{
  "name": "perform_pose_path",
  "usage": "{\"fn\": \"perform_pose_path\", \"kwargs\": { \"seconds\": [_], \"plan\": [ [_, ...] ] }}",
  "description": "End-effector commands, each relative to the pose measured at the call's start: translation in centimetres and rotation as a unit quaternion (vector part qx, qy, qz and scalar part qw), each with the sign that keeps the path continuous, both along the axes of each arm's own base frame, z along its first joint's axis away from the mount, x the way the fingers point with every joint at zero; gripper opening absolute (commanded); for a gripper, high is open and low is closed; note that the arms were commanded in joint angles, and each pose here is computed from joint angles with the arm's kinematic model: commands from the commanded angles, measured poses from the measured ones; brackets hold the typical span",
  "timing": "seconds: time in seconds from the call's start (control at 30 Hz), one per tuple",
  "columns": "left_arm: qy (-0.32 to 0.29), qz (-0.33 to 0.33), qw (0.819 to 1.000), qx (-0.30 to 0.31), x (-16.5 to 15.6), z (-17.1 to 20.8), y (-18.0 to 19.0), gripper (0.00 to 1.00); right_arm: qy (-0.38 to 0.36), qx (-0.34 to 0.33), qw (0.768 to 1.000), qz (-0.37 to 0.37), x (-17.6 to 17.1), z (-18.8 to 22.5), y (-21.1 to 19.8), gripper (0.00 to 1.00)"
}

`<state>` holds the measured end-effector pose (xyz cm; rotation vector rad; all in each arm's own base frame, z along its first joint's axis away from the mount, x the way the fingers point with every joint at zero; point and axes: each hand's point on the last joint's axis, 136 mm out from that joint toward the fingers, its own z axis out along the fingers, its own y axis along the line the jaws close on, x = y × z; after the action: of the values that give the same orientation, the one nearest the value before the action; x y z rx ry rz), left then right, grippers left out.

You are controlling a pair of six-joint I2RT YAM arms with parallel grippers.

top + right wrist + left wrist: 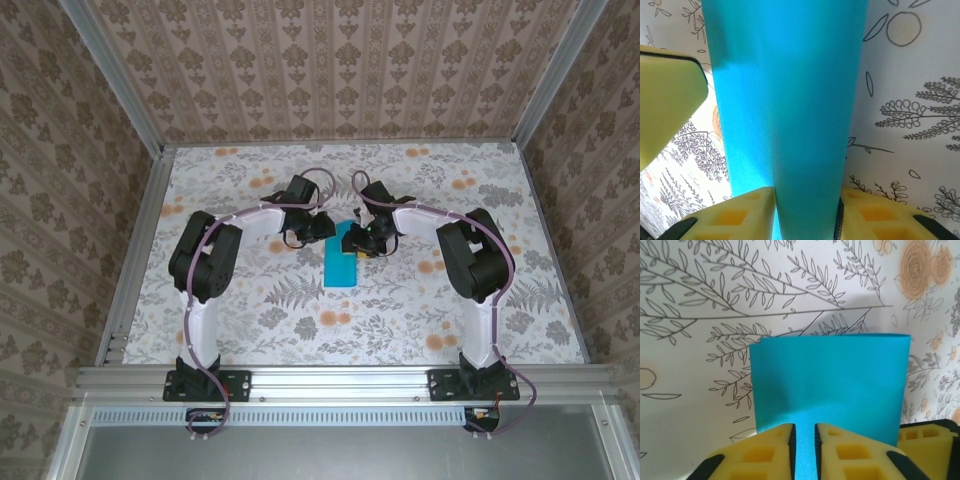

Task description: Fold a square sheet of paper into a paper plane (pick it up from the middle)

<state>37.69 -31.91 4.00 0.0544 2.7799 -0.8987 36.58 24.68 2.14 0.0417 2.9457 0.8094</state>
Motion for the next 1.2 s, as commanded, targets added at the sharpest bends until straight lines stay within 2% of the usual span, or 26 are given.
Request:
{"fn": "perform_pose_path", "kwargs": {
  "seconds": [0.0, 0.17, 0.43, 0.57, 0.83, 1.17],
  "plan": [
    [-0.029, 0.024, 0.999, -0.009, 1.1, 3.0, 0.7, 0.27, 0.018, -0.029, 0.999, -0.021, -0.4, -1.7, -1.2, 0.35],
    [-0.046, 0.066, 0.997, -0.009, 1.5, 4.1, 2.9, 0.35, 0.028, -0.036, 0.999, -0.027, -0.7, -2.4, -1.6, 0.32],
    [-0.052, 0.125, 0.991, 0.000, 0.8, 3.9, 6.1, 0.43, 0.048, -0.048, 0.997, -0.021, -1.4, -3.5, -1.9, 0.33],
    [-0.051, 0.128, 0.990, 0.002, 0.2, 3.9, 6.6, 0.46, 0.054, -0.057, 0.997, -0.007, -1.6, -4.1, -2.0, 0.35],
    [-0.046, 0.112, 0.993, 0.003, -0.4, 3.8, 6.6, 0.45, 0.056, -0.091, 0.994, 0.025, -2.4, -4.9, -3.0, 0.36],
    [-0.048, 0.092, 0.995, -0.004, -0.7, 3.4, 6.0, 0.38, 0.062, -0.099, 0.993, 0.025, -2.3, -5.3, -2.9, 0.38]
  ]
}}
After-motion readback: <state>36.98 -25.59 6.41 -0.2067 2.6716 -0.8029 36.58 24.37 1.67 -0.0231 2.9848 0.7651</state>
